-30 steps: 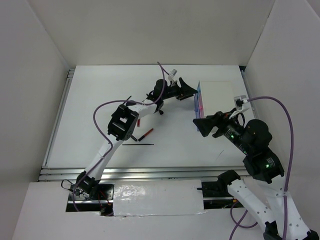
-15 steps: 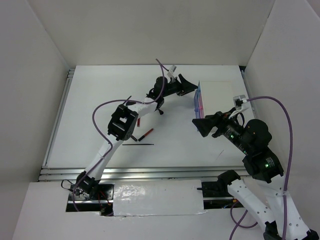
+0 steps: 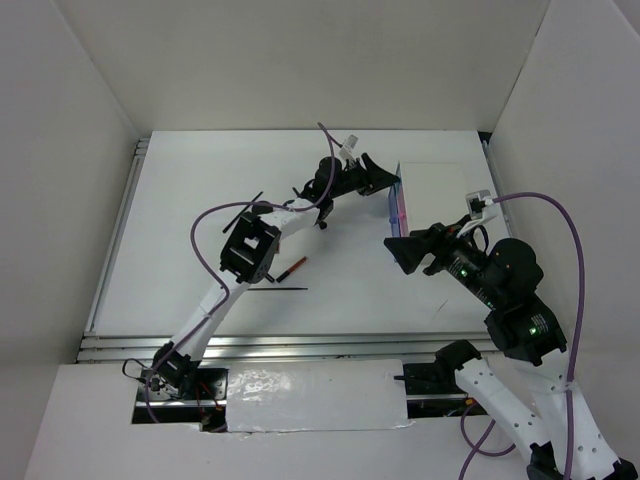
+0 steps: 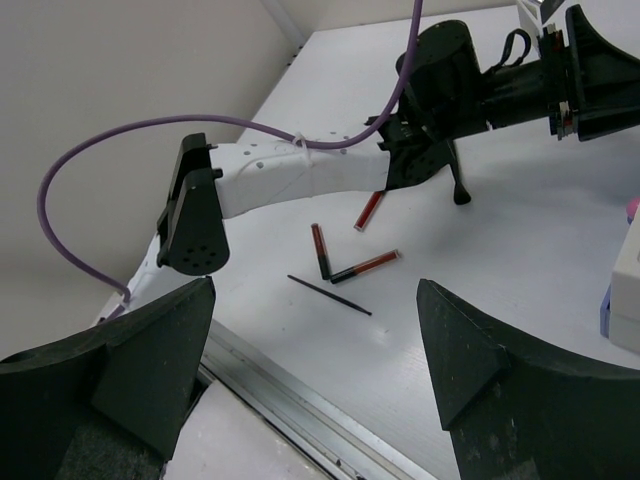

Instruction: Organize the makeup

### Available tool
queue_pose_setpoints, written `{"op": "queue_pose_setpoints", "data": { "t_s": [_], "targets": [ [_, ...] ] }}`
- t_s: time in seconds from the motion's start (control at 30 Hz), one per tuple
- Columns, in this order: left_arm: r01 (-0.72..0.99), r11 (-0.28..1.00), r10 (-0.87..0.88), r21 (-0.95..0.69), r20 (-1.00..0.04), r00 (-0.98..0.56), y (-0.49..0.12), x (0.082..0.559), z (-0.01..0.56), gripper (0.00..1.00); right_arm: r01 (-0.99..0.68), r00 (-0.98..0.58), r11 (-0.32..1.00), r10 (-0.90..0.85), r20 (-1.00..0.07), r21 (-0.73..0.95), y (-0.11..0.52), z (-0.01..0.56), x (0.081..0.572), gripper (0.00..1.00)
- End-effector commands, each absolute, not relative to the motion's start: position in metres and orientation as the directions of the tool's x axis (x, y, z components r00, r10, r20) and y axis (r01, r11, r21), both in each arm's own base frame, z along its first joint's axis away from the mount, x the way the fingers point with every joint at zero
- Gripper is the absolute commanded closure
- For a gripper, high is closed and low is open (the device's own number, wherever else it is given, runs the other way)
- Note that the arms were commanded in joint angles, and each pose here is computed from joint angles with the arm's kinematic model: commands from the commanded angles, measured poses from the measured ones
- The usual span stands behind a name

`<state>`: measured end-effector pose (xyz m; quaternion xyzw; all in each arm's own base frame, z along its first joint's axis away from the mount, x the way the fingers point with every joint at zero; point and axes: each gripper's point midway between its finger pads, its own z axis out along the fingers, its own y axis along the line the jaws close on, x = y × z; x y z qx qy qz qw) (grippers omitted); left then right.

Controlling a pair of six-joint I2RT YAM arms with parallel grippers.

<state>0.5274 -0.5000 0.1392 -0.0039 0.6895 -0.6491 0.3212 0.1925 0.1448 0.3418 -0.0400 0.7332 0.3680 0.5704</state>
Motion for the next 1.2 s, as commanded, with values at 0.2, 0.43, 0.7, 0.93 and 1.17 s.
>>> {"op": "queue_pose_setpoints", "data": {
  "t_s": [0.2,0.43,0.7,0.93,1.17],
  "targets": [
    [0.469,0.114,-0.444,-0.876,-0.467,-0.764,-0.505,0.524,0.151,0.48,-0.512,-0.317,0.709,0.369,-0.874,0.485,0.148,0.352,0.191,0.11],
    [0.471,0.095,-0.452,-0.877,-0.46,-0.765,-0.504,0.523,0.156,0.59,-0.511,-0.318,0.711,0.367,-0.874,0.484,0.148,0.351,0.193,0.11],
    [0.464,0.112,-0.465,-0.879,-0.459,-0.757,-0.493,0.523,0.163,0.8,-0.502,-0.313,0.718,0.368,-0.876,0.482,0.146,0.35,0.194,0.11],
    [0.448,0.141,-0.485,-0.883,-0.456,-0.746,-0.471,0.53,0.166,0.86,-0.497,-0.317,0.721,0.367,-0.875,0.482,0.147,0.349,0.195,0.11],
    [0.447,0.165,-0.475,-0.879,-0.468,-0.745,-0.463,0.536,0.169,0.91,-0.491,-0.311,0.727,0.369,-0.876,0.48,0.145,0.35,0.196,0.11]
  ]
}}
